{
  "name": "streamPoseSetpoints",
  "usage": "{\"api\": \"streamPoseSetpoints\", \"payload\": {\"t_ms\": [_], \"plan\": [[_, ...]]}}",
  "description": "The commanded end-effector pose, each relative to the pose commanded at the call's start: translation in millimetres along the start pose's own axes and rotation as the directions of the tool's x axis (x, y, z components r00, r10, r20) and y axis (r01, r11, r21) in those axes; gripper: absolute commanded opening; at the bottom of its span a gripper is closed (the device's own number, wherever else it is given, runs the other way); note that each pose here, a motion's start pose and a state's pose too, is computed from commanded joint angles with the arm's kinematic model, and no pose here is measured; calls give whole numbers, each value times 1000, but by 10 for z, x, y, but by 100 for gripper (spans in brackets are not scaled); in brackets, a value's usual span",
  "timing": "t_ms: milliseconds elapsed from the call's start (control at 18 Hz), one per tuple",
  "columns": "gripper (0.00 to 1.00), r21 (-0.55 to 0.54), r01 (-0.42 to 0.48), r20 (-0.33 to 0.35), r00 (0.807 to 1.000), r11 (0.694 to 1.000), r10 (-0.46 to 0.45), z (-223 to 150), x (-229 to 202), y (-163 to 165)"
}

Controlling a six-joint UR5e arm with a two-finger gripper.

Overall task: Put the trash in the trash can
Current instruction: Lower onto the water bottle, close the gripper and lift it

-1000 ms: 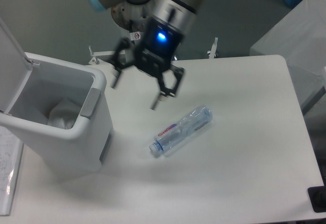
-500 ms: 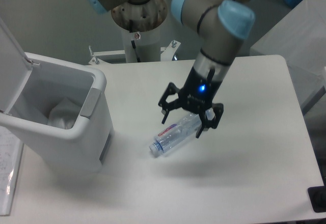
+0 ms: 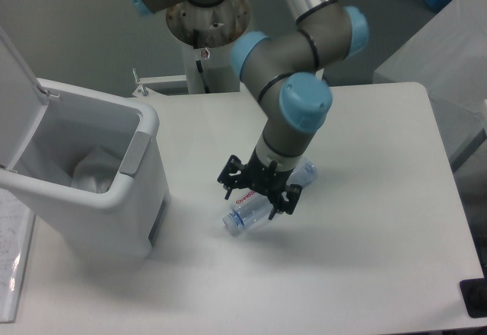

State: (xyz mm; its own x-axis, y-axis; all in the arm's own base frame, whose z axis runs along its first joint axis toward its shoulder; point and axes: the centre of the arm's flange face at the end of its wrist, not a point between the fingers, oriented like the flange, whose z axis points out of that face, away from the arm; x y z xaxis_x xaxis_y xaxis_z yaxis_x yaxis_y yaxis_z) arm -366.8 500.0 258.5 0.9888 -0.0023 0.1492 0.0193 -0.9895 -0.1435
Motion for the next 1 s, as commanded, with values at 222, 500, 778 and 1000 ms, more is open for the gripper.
{"api": "streamPoseSetpoints", "payload": {"t_ms": [222, 500, 778, 1000], "plan": [[100, -48, -32, -6, 999, 998, 32, 185, 32, 60], [100, -125, -54, 17, 998, 991, 56, 404, 63, 63], [100, -186, -64, 26, 997, 981, 70, 590, 57, 58], [100, -235, -76, 49, 995, 969, 90, 716, 57, 14]]}}
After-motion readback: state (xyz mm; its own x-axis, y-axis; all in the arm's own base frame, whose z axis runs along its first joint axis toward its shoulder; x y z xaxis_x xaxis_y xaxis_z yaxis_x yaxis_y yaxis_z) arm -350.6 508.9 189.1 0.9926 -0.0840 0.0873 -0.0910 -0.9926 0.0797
